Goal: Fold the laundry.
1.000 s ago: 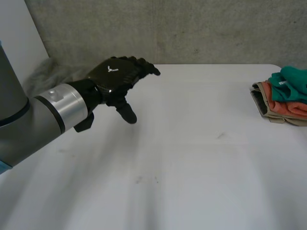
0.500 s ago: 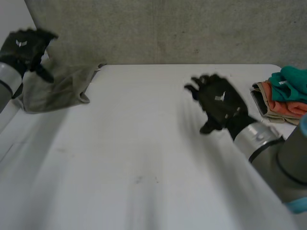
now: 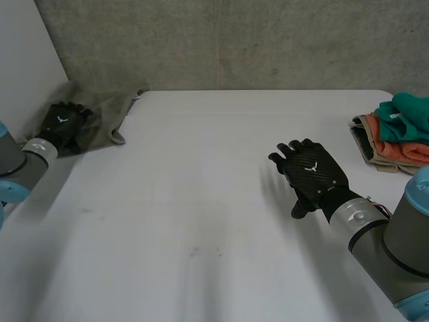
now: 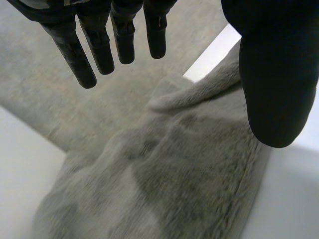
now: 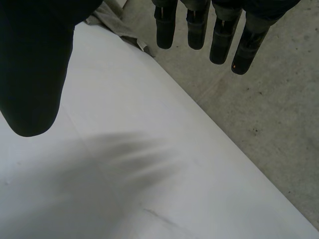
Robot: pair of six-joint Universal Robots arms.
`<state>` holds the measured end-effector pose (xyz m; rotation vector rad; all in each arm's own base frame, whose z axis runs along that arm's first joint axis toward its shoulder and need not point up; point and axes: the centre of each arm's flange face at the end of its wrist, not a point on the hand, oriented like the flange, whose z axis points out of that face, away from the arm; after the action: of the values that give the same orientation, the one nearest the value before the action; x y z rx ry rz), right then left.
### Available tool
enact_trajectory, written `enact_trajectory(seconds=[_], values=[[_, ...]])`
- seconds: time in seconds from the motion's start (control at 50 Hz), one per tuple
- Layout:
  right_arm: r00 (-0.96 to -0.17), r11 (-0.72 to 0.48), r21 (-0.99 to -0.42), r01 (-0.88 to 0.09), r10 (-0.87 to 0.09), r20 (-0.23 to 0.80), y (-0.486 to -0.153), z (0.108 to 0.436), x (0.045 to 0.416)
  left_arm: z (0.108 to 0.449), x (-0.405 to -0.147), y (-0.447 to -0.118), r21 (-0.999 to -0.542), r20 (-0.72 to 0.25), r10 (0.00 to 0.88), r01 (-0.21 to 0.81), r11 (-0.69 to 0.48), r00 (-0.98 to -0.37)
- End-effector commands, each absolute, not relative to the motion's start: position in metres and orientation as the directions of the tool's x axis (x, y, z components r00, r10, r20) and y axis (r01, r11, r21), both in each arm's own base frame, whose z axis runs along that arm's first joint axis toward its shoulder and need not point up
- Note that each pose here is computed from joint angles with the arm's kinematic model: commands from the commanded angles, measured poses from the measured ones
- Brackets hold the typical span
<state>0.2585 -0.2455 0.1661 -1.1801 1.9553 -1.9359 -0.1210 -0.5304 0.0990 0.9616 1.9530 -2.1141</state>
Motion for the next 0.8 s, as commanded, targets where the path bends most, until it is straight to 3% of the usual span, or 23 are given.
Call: enact_trajectory(seconds=[0.02,0.24,0.44,0.62,0.8], values=[[-0.69,-0.131,-0.898,-0.421,-0.596,0.411,-0.251,0.164,0.254,0.092,-0.151,-0.527,-0.853,-0.521,0.419,0.452,-0.26,-0.743],[-0.688,-0.12,-0.895,-0.429,-0.599,0.41,-0.252,0.159,0.253,0.086,-0.173,-0.531,-0.828,-0.557,0.437,0.436,-0.353,-0.706],[-0.684,-0.116,-0.893,-0.436,-0.602,0.412,-0.252,0.156,0.253,0.083,-0.177,-0.532,-0.814,-0.577,0.443,0.434,-0.387,-0.687],[-0.668,-0.132,-0.877,-0.463,-0.599,0.442,-0.252,0.155,0.253,0.076,-0.182,-0.53,-0.759,-0.647,0.445,0.471,-0.449,-0.619],[-0.665,-0.128,-0.876,-0.465,-0.602,0.442,-0.251,0.154,0.253,0.072,-0.182,-0.533,-0.728,-0.681,0.42,0.491,-0.479,-0.6]])
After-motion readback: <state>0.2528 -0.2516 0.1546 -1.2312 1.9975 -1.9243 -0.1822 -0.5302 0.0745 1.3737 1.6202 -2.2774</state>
